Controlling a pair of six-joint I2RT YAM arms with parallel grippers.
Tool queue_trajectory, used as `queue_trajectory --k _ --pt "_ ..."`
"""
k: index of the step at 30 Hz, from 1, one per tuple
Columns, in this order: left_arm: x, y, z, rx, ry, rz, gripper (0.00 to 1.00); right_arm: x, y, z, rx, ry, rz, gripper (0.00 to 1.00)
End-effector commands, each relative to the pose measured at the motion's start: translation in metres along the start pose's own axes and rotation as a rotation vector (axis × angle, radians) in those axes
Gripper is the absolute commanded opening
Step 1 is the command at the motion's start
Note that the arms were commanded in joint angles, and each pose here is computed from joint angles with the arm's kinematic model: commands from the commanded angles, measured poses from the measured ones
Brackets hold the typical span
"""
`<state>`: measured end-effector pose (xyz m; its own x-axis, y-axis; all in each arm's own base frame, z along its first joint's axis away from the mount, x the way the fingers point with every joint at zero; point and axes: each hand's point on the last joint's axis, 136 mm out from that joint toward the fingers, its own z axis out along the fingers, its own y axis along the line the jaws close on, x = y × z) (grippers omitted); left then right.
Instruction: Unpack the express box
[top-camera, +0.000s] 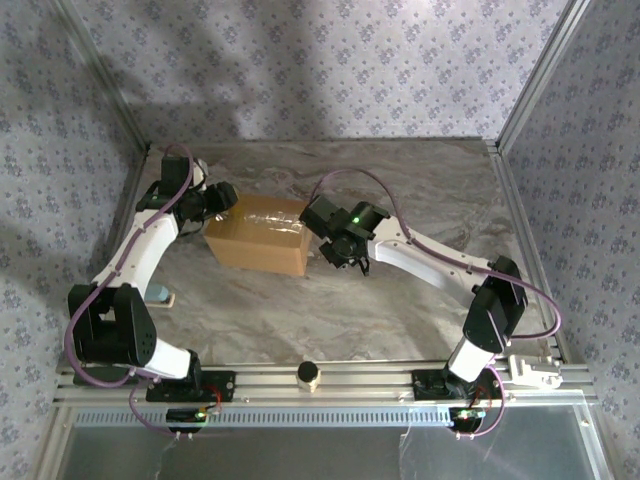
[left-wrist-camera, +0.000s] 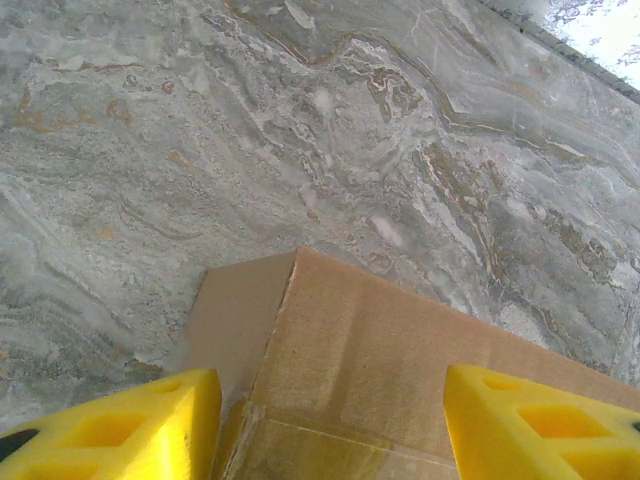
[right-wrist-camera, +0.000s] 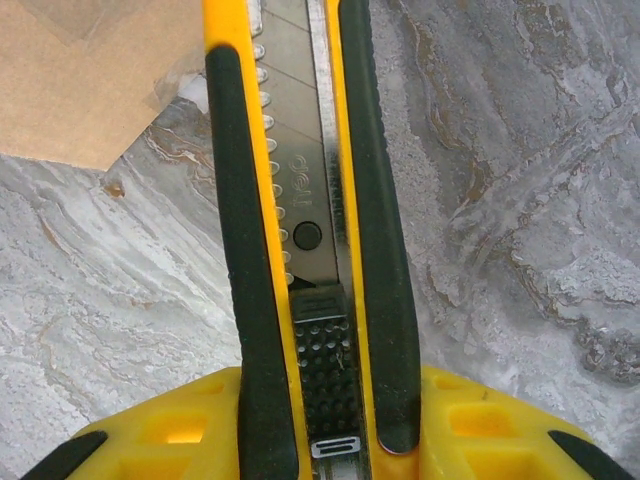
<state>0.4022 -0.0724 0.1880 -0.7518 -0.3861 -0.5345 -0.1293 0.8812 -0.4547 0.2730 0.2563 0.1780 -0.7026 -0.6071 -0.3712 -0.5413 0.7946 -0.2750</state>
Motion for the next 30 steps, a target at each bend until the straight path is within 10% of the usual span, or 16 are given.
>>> queue_trajectory --k 1,30 --pt "-0.008 -0.012 -0.002 0.027 -0.013 0.016 0.61 0.0 -0.001 -0.01 0.012 -0.007 -0.017 0.0" --pt "-0.019 -0.032 0.001 0.03 -0.021 0.076 0.6 0.026 0.001 -0.029 0.043 -0.005 0.006 0.0"
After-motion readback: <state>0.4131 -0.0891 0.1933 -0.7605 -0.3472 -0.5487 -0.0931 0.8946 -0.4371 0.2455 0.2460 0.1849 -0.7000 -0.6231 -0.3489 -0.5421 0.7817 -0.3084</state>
